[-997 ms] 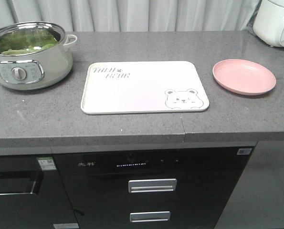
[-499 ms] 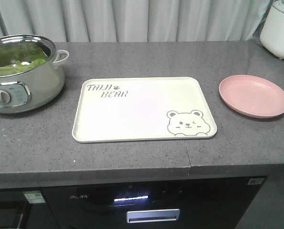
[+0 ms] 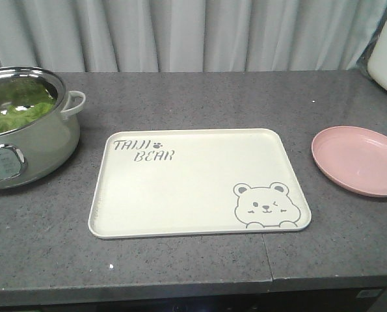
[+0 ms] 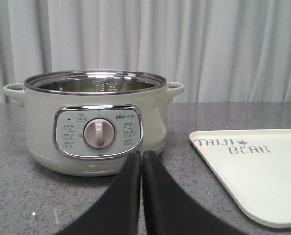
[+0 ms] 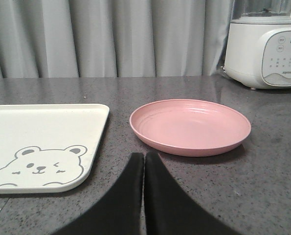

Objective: Transfer vegetables to tray and serve
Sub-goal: 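Move the left gripper above the steel pot holding lettuce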

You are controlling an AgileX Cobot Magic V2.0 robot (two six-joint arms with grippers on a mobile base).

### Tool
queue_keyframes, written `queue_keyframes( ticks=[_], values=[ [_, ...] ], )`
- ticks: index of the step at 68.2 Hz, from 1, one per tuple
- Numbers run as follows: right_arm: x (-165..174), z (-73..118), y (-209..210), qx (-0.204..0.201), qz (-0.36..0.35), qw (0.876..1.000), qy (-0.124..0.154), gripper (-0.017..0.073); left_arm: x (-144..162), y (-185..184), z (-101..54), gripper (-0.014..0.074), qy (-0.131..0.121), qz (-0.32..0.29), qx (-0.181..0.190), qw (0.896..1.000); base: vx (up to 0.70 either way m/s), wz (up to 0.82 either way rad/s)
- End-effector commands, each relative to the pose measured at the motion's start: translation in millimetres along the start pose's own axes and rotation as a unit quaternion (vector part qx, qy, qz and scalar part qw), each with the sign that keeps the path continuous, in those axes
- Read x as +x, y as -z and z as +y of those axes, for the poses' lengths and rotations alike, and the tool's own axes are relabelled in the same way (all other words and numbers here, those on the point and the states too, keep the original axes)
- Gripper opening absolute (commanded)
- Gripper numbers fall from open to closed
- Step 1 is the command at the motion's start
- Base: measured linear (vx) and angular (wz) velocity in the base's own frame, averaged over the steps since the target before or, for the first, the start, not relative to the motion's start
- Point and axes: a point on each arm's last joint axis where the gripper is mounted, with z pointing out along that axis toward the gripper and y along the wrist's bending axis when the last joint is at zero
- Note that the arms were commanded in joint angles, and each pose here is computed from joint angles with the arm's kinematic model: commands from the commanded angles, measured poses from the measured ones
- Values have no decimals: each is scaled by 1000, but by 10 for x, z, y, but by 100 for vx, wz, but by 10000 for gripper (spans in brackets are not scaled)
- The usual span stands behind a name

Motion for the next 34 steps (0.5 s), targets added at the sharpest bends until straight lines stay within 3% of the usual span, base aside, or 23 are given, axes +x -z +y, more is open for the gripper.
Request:
queue_keyframes(
  ticks=[1, 34],
  values=[
    [-37, -3, 0, 3, -31, 999, 5, -8, 17, 5, 0, -6, 3, -29, 3, 1000, 12, 0],
    [-37, -3, 0, 3, -31, 999, 5, -8, 17, 5, 0, -6, 3, -29, 3, 1000, 7, -1]
  ],
)
